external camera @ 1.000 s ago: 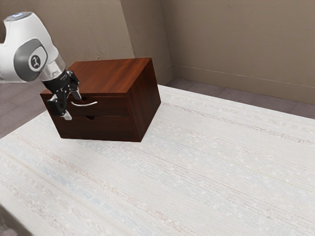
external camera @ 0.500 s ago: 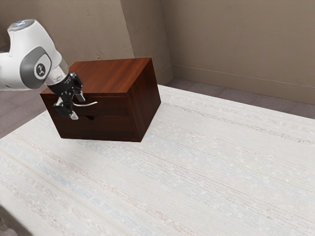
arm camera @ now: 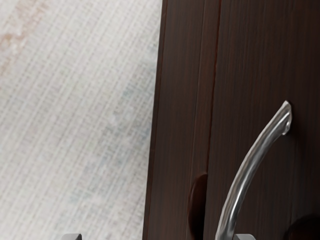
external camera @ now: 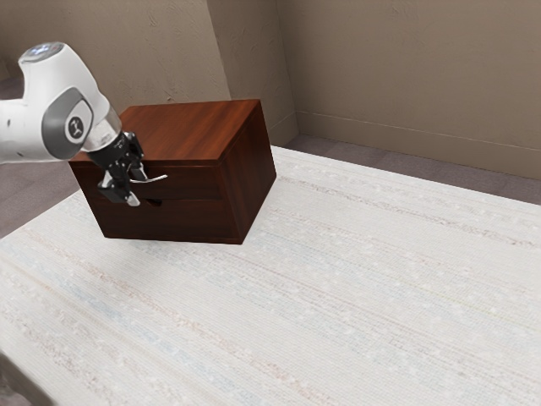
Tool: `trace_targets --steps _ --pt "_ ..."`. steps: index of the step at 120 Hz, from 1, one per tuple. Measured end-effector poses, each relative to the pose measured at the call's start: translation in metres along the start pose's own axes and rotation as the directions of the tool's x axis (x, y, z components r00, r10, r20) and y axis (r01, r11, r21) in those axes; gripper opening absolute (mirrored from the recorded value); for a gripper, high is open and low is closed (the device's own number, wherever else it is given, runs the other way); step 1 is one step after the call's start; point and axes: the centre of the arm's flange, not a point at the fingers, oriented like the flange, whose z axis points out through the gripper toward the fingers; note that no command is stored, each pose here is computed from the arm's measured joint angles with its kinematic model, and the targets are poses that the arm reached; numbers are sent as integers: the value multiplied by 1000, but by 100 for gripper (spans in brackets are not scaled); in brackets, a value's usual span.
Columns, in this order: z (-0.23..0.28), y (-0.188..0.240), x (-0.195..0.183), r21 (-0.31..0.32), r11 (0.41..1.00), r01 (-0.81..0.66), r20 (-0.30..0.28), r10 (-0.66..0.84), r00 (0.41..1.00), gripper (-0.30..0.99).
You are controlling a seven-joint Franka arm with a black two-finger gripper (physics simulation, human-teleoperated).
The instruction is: Pull the drawer handle with one arm to open the drawer
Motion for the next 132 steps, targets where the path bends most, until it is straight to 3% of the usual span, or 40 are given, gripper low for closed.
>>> trace_targets --steps 54,132 --pt "1 -10 -2 1 1000 -5 4 5 1000 22" --pt "-6 -45 -1 -18 1000 -25 -7 25 1000 23"
